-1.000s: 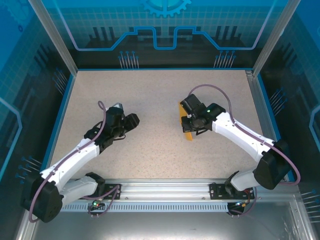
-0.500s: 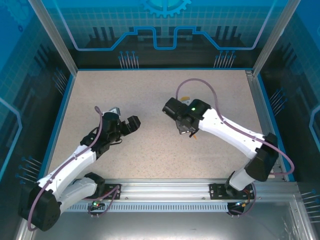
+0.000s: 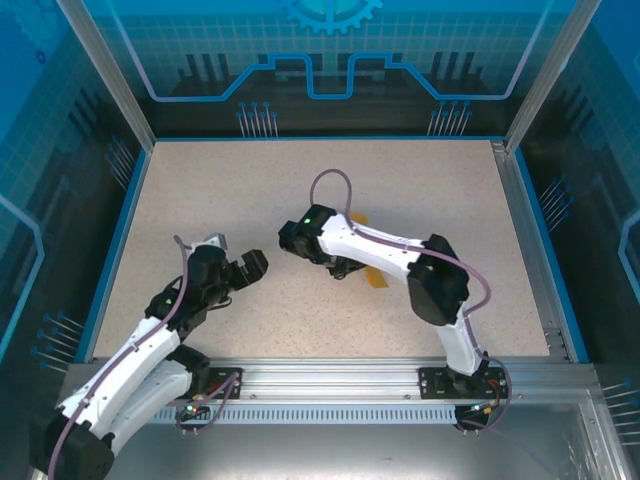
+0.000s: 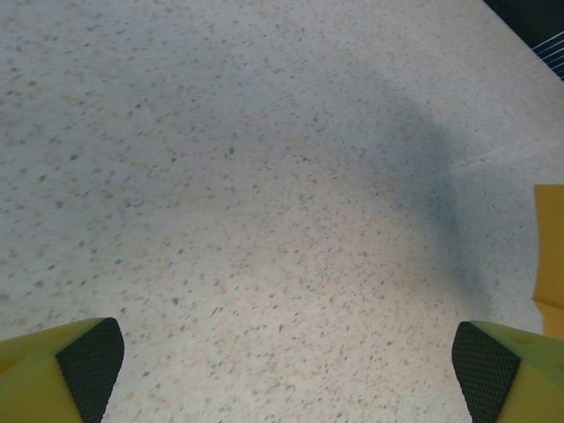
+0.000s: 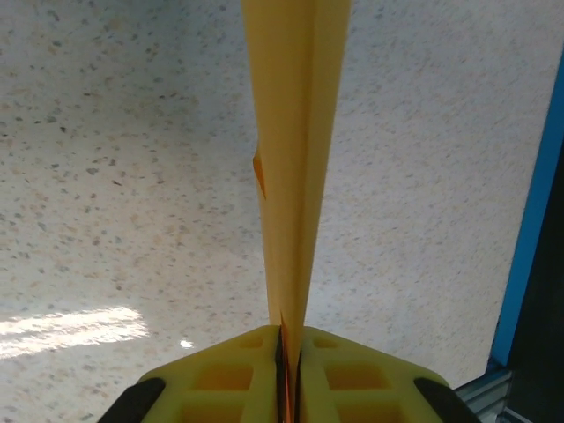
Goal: Fold a paper plane with a square sheet of paper (pick it up from the middle)
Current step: Turn over the paper at the center of the table.
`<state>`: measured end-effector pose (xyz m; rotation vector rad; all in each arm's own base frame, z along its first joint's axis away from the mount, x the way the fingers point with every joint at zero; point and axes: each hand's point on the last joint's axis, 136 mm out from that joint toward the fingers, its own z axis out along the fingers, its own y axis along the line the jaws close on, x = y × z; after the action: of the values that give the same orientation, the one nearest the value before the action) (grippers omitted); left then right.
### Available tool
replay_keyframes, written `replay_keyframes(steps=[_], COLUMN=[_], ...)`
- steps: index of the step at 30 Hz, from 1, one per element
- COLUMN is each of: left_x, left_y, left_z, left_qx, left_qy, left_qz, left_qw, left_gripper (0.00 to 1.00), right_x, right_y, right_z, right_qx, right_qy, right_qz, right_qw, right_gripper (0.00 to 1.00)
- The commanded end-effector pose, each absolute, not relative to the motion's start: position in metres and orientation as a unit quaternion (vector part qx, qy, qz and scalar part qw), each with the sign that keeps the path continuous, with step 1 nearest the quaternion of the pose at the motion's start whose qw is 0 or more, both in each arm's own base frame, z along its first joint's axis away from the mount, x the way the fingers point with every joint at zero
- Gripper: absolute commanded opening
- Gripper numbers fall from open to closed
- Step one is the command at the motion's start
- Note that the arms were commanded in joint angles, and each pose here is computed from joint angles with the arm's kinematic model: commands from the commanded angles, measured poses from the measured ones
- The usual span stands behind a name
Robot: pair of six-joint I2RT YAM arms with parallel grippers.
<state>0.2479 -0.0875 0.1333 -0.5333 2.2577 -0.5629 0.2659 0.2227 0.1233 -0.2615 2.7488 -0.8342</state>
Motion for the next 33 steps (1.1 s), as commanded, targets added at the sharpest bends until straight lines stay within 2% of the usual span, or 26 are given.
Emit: replay_keyframes(steps=[1,7,8,10,11,12,16,18,20,23,26,28,31,33], left_x=[0.233,0.223,0.222,0.221,0.221,0.224,0.234,0.239,0.245,0.255,0.266,0.274,0.291,0.303], left_y=[-0.072,-0.068,-0.068,-0.07,-0.074,-0.078,-0.104,-0.122,-0.14,-0.165,-0.193,-0.22,-0.255,-0.268], left_z=[0.118,0.117,0.119,0.125,0.127,0.127,0.128,0.132,0.137,0.14,0.135,0.132,0.125,0.114], left_qx=[-0.218,-0.222,-0.222,-0.218,-0.212,-0.203,-0.168,-0.157,-0.146,-0.124,-0.088,-0.056,-0.042,-0.045], left_qy=[0.889,0.887,0.887,0.887,0.887,0.886,0.881,0.878,0.874,0.873,0.888,0.897,0.905,0.911], left_qz=[-0.184,-0.189,-0.19,-0.197,-0.204,-0.214,-0.271,-0.309,-0.344,-0.374,-0.375,-0.381,-0.381,-0.378], left_qw=[0.359,0.359,0.357,0.355,0.356,0.359,0.35,0.331,0.311,0.288,0.25,0.217,0.184,0.159], left_gripper=[0.99,0.99,0.99,0.99,0.99,0.99,0.99,0.98,0.93,0.87,0.84,0.78,0.67,0.57], right_x=[0.264,0.263,0.265,0.269,0.272,0.274,0.279,0.274,0.272,0.273,0.259,0.252,0.247,0.246], right_y=[0.245,0.299,0.308,0.335,0.346,0.348,0.343,0.326,0.307,0.268,0.237,0.215,0.205,0.202], right_z=[0.091,0.038,0.04,0.043,0.048,0.052,0.096,0.115,0.128,0.122,0.099,0.084,0.072,0.067], right_qx=[-0.063,-0.065,-0.07,-0.079,-0.078,-0.067,-0.058,-0.054,-0.036,0.002,0.025,0.062,0.076,0.086], right_qy=[0.955,0.975,0.977,0.987,0.991,0.993,0.983,0.971,0.956,0.938,0.94,0.948,0.944,0.937], right_qz=[-0.27,-0.205,-0.191,-0.117,-0.073,-0.04,0.09,0.139,0.191,0.235,0.249,0.239,0.26,0.278], right_qw=[0.102,0.058,0.064,0.077,0.082,0.087,0.15,0.186,0.218,0.256,0.233,0.201,0.191,0.193], right_gripper=[0.13,0.15,0.19,0.37,0.4,0.42,0.68,0.73,0.72,0.72,0.7,0.61,0.48,0.46])
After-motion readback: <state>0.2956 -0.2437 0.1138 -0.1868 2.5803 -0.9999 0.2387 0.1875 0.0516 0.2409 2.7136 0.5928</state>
